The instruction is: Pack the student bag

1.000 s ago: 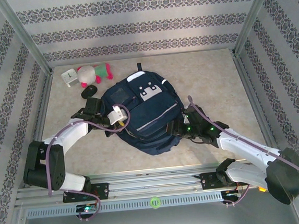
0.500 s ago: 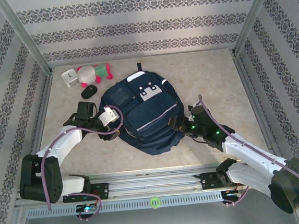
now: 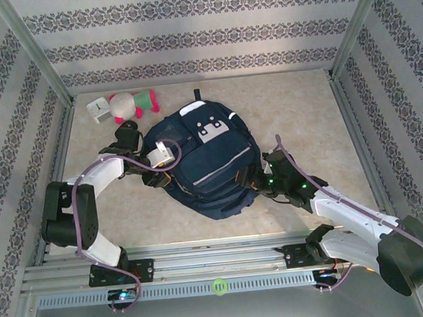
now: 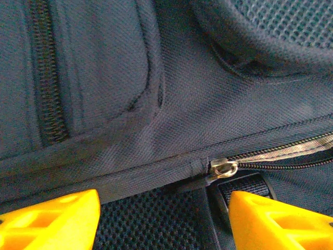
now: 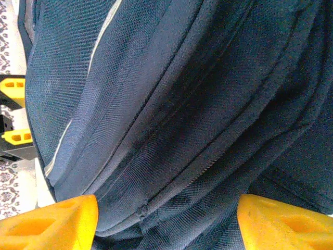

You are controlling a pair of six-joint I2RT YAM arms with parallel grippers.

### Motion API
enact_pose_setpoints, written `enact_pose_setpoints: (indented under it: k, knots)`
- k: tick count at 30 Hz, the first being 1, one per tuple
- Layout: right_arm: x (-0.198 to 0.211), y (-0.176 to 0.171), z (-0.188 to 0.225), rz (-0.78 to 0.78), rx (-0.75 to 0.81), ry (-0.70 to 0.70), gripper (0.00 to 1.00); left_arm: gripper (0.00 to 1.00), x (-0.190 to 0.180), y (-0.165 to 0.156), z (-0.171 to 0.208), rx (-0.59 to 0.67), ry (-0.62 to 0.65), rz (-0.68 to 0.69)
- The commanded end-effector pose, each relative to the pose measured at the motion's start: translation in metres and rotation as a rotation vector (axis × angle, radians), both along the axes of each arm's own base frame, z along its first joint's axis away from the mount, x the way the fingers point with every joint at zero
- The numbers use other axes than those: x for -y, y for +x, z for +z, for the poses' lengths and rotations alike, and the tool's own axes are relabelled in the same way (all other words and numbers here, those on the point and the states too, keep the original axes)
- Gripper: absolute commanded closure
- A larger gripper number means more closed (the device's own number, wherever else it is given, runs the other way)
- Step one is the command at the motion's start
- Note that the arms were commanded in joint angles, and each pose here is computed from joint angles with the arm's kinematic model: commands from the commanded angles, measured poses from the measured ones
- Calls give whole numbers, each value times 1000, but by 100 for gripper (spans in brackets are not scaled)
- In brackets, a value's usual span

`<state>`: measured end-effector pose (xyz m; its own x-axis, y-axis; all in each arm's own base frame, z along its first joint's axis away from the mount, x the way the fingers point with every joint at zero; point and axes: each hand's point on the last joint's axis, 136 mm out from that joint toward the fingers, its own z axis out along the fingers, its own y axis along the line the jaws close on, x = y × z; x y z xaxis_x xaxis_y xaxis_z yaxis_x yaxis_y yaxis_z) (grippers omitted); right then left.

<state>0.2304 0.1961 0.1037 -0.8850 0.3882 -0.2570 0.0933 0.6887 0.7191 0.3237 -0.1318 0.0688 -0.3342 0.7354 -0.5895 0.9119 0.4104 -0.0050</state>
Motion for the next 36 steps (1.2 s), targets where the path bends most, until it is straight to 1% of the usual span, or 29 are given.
enact_pose_setpoints:
  k: [1,7,9,12,16,23,28,29,30,31,33,34,35,36]
  knots:
    - [-4,0,0,15,3,15,30,41,19,-23,-2,-77,-39,-99]
    - [-5,2,-4,4,-4,24,30,43,36,-39,0,-125,-78,-152]
    - [-6,3,-5,-1,-7,34,30,49,40,-41,-1,-120,-89,-152]
    - [-7,4,-5,-2,-5,39,30,61,46,-44,1,-114,-101,-152]
    - [-7,4,-4,-9,-1,42,31,77,49,-39,6,-99,-127,-96]
    - [-3,4,-5,-52,3,50,33,94,53,-46,18,-71,-174,-14]
    - [0,10,-3,-111,22,73,36,99,56,-55,26,-53,-212,29]
    - [-1,12,-2,-113,25,80,36,99,54,-56,26,-49,-209,47]
    - [-1,13,-1,-115,28,82,36,97,51,-56,25,-46,-196,67]
    - [-2,13,0,-111,30,81,36,91,48,-54,25,-36,-181,92]
    - [-2,14,0,-109,33,77,36,69,36,-46,23,0,-142,176]
    - [-2,14,1,-110,37,78,36,61,31,-41,24,23,-127,218]
    - [-2,14,2,-108,40,77,35,54,25,-35,24,44,-110,263]
    - [-2,14,2,-107,41,76,35,51,22,-32,24,49,-100,292]
